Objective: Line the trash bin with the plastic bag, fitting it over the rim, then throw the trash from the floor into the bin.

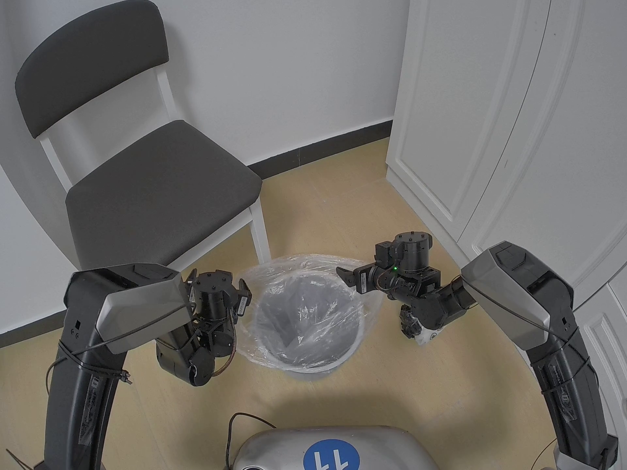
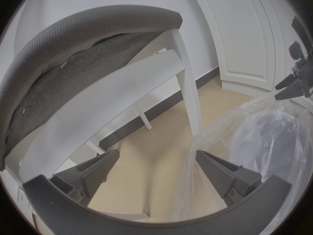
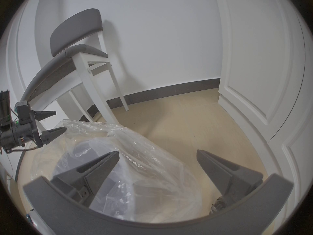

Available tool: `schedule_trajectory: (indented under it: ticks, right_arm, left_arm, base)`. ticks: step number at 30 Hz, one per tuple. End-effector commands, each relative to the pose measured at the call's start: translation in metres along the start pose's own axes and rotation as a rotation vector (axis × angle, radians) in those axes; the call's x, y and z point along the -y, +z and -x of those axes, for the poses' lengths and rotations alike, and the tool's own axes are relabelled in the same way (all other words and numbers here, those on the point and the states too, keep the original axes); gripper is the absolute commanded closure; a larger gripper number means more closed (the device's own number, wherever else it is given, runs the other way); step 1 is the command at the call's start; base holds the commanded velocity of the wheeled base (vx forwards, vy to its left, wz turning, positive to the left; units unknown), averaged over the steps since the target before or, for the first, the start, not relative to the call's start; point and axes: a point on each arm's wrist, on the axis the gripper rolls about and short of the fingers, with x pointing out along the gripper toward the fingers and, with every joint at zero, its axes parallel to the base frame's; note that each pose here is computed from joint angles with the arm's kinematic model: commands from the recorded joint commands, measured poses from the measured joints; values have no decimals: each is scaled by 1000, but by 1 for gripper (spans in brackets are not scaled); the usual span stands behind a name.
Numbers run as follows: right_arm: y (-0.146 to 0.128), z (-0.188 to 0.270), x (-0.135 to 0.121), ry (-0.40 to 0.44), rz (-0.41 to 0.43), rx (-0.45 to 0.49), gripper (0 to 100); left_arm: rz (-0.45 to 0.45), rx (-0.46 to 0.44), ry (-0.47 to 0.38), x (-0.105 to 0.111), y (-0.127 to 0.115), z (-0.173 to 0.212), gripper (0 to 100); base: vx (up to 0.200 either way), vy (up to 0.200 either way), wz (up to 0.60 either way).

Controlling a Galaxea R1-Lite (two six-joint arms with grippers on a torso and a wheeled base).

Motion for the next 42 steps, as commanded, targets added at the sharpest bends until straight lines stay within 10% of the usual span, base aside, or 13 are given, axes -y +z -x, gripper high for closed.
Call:
schedule_trajectory:
  ticks: [1, 42]
  right_arm:
    - [-11, -10, 5, -6, -30, 1, 0]
    - [-53, -25, 31, -33, -108, -92, 0]
  left_arm:
    - [4, 3, 2, 9, -9, -10, 0]
    - [-40, -122, 11, 5, -43, -24, 0]
  base:
    - [0, 0, 0]
    - [0, 0, 0]
